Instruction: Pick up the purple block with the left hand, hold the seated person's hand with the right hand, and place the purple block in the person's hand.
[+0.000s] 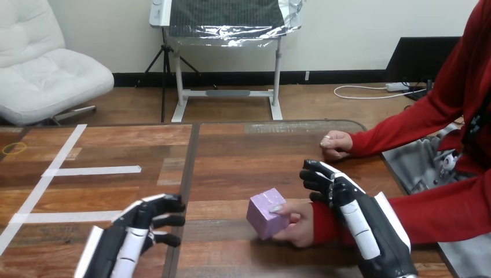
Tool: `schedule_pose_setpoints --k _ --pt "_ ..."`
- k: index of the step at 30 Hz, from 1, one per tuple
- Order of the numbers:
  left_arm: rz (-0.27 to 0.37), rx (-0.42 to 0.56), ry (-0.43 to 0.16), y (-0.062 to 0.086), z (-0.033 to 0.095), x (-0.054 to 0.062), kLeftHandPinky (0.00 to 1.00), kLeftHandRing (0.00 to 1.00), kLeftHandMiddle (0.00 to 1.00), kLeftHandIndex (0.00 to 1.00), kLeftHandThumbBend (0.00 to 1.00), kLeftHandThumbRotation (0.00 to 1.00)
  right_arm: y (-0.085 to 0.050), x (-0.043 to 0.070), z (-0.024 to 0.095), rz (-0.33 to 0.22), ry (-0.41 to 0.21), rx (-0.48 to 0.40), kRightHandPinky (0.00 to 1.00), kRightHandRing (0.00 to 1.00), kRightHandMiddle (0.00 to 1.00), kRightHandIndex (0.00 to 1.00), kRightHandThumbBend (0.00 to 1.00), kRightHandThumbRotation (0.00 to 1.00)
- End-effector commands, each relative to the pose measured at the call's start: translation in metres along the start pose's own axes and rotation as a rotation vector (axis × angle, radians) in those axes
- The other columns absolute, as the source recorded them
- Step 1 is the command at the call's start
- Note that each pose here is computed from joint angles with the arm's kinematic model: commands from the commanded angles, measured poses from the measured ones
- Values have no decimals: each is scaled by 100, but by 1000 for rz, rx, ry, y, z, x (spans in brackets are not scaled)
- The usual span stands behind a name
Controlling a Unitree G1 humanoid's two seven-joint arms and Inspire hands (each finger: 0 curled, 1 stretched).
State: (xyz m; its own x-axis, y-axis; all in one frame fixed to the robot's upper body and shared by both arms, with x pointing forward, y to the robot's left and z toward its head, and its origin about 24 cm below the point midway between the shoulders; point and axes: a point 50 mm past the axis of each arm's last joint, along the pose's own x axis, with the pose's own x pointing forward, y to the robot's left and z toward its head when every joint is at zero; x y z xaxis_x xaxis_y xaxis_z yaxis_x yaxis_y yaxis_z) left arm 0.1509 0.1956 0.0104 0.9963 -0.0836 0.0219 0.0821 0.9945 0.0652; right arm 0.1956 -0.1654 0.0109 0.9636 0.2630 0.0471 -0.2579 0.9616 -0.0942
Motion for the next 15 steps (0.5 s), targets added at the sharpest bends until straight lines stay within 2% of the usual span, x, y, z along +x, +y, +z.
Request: schedule_pose_setpoints --k 1,15 --pt "-6 -16 -425 -8 82 18 51 66 70 66 60 94 22 19 66 123 -388 83 85 85 84 88 73 100" --pt "-25 -47 -435 -12 86 19 49 66 69 65 56 91 21 14 70 143 -387 106 87 86 84 88 75 100"
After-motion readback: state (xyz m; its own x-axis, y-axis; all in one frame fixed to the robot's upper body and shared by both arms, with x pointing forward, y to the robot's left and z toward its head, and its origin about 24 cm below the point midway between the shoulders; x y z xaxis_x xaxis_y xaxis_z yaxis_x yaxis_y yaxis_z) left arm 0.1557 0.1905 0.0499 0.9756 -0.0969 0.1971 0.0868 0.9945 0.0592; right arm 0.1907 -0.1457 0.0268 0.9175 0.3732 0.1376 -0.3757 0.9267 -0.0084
